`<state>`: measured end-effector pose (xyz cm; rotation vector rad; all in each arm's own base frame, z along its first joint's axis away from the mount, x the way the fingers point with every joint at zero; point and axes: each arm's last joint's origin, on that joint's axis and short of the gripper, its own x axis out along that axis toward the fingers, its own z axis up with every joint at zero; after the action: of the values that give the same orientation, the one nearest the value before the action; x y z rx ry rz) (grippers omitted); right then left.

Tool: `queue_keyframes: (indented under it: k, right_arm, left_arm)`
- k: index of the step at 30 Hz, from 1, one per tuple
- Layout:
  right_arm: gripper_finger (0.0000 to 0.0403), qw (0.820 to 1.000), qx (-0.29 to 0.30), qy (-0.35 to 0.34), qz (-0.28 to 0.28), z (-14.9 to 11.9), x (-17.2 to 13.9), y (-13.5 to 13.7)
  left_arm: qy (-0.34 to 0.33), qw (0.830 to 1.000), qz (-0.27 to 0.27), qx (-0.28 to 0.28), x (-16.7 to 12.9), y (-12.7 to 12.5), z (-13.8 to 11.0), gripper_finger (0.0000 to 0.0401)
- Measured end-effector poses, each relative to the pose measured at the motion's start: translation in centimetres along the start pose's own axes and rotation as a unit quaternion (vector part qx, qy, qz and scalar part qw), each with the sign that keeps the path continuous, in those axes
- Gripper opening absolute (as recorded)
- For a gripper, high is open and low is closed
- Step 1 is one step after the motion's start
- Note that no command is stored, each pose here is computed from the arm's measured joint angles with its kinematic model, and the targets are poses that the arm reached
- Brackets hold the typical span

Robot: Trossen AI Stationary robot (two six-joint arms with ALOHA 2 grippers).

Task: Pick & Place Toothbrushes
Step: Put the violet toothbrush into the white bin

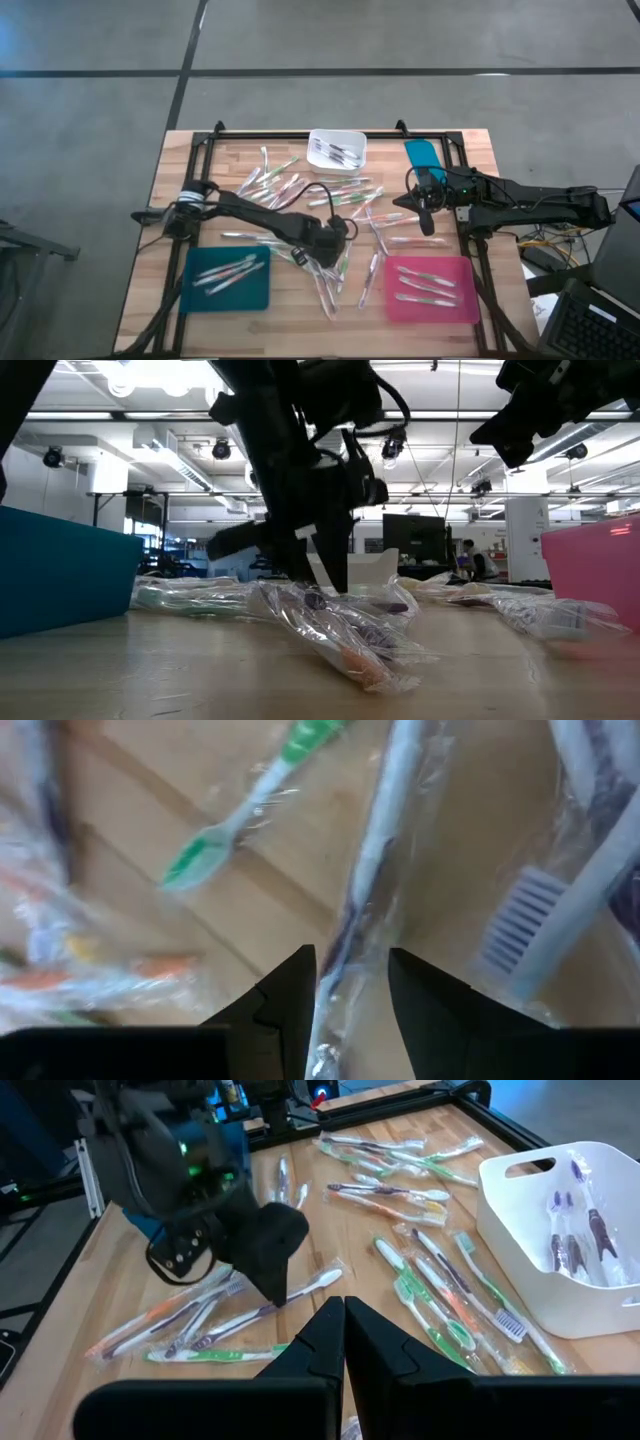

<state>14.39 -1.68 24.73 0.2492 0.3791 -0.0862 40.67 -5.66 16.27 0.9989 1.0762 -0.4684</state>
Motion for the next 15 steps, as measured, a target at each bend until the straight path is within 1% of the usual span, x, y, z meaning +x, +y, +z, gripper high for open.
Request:
queue_keyframes:
  k: [6,8,11,15]
  right_arm:
    - [0.0009,1.000,0.000,0.000,0.000,0.01,0.01,0.00]
    - [0.0009,1.000,0.000,0.000,0.000,0.00,0.01,0.00]
    - [0.0009,1.000,0.000,0.000,0.000,0.00,0.03,0.00]
    - [0.0009,1.000,0.000,0.001,0.000,0.00,0.03,0.00]
  left_arm:
    - [0.001,1.000,-0.008,0.008,0.73,0.05,-0.13,0.0132]
    - [0.000,1.000,-0.011,0.014,0.83,0.05,-0.20,0.0127]
    - [-0.001,1.000,-0.015,0.023,0.87,0.01,-0.27,0.0104]
    - [0.000,0.999,-0.019,0.036,0.93,-0.08,-0.31,0.0056]
